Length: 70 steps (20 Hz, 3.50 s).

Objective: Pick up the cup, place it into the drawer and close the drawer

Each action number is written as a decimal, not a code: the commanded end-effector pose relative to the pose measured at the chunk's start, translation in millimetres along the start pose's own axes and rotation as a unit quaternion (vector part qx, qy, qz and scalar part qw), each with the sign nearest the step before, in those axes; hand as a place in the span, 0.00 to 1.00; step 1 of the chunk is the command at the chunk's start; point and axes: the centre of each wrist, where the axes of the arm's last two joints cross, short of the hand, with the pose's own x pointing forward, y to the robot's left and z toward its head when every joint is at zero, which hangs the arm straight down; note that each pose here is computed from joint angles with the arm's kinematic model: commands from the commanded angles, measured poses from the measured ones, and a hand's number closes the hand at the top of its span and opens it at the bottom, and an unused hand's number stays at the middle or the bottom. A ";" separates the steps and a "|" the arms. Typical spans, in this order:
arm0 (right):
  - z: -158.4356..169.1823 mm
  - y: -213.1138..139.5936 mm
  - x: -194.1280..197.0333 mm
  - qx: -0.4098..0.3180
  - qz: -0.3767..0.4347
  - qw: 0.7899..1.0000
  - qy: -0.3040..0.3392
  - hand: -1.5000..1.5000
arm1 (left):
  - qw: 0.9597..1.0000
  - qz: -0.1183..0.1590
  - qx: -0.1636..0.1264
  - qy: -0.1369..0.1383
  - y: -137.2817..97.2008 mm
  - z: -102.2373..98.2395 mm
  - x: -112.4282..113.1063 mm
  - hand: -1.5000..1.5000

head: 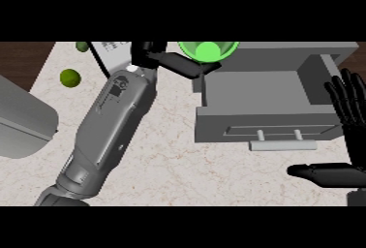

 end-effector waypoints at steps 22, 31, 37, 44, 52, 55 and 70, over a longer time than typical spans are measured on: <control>-2.0 -5.9 -0.3 0.027 0.001 1.000 -0.005 0.00 | 0.986 -0.092 -0.008 0.138 -63.2 -6.6 -34.9 1.00; -6.5 3.1 4.5 0.023 0.001 1.000 -0.016 0.00 | 0.969 -0.161 -0.049 0.182 -55.8 14.3 -59.9 0.00; -7.0 -5.9 1.4 0.036 -0.011 0.999 -0.030 0.00 | 0.974 -0.166 -0.029 0.151 -72.4 6.7 -46.6 0.00; -24.8 3.9 18.0 0.088 -0.100 0.991 -0.033 1.00 | 0.991 -0.103 -0.017 0.085 -78.9 5.4 -38.1 0.00; 4.8 -17.7 37.5 0.166 0.025 0.986 -0.018 1.00 | 0.993 -0.069 0.007 0.090 -79.1 -11.0 -19.0 0.00; 7.0 -20.9 35.1 0.177 0.059 0.982 0.004 1.00 | 0.995 -0.044 0.020 0.092 -69.7 -17.5 -3.1 0.00; -14.8 59.9 5.9 0.164 0.211 0.963 0.024 1.00 | 0.992 -0.025 0.070 0.100 59.8 40.2 9.3 0.00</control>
